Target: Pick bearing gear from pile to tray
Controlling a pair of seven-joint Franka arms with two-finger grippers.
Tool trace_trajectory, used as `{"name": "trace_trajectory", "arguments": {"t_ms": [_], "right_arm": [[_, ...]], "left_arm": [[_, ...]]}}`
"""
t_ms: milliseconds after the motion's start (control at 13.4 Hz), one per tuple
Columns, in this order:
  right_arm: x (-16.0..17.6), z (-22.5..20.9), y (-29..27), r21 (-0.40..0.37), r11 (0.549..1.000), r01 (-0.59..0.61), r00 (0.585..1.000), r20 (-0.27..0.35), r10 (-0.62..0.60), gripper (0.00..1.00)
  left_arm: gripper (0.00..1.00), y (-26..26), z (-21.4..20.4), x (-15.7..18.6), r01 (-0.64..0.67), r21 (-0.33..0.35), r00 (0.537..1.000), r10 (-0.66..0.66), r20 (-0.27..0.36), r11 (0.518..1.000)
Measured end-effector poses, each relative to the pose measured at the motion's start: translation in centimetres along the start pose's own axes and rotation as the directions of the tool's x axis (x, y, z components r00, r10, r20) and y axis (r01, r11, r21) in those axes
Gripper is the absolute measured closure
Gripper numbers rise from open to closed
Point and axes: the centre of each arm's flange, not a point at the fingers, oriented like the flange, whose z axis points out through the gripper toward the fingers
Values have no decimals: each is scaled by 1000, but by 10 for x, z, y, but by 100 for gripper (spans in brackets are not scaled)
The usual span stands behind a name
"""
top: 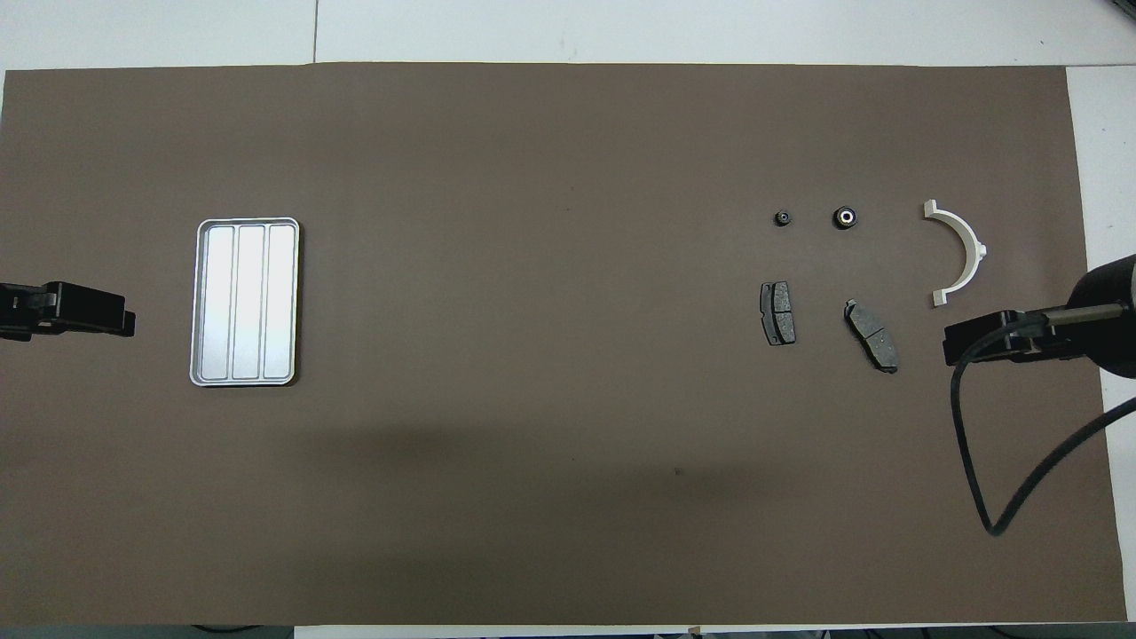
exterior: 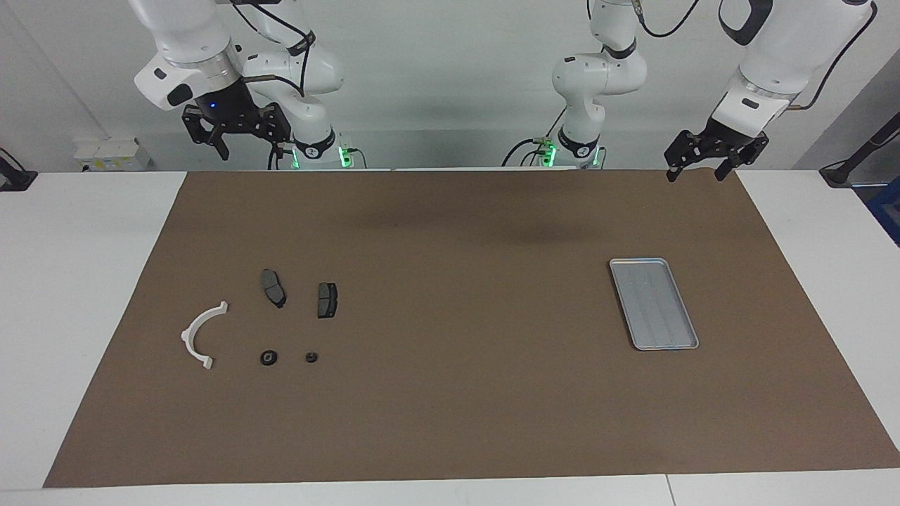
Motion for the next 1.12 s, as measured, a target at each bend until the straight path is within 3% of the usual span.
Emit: {"name": "trace_trajectory", "arguments": {"t_ms": [1119], "right_arm": [[-3, -6, 0, 1, 1000, 0, 1000, -13, 0, 0]], "left_arm": [[0, 0, 0, 0, 0, 0, 1000, 0, 0, 1000]]}}
